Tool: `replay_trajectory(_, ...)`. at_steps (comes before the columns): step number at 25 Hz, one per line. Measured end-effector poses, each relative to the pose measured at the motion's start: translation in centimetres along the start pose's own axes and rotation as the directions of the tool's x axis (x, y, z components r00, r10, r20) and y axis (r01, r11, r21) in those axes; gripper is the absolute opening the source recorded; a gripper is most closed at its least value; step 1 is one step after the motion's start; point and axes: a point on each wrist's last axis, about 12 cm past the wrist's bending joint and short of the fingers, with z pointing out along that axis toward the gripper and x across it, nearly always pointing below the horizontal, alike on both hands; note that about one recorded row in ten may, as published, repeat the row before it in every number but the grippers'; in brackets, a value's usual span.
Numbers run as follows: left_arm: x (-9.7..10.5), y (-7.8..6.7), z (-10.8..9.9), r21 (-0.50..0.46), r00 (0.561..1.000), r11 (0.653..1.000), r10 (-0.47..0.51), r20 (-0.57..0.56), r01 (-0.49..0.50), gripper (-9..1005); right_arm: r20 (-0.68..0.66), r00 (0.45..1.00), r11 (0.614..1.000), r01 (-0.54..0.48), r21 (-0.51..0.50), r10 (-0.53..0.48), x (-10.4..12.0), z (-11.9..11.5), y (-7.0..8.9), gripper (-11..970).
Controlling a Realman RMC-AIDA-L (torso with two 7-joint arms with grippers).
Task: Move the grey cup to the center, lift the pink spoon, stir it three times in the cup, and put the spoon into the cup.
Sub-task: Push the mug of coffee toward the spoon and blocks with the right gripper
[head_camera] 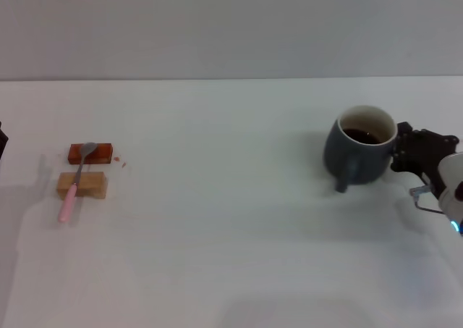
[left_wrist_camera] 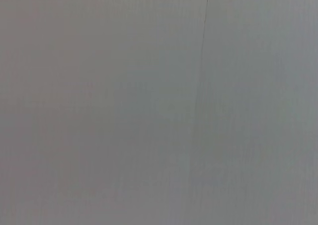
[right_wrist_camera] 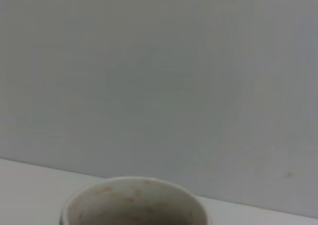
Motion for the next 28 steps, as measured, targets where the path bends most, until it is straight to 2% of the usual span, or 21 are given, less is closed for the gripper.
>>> replay_trajectory(13,-0.1,-0.1,0.1,0.003,1.0,1.0,-0.001,0.004,0.0,792,0.023,0.999,0.988,0.03,-0.151,-0.027,-1.1,0.7,3.7,-2)
replay_trajectory(28,-0.2,-0.2,0.3,0.007,1.0,1.0,-0.002,0.015,0.002,792,0.056,0.997,0.938,0.068,-0.34,-0.052,-2.5,0.8,8.8,-1)
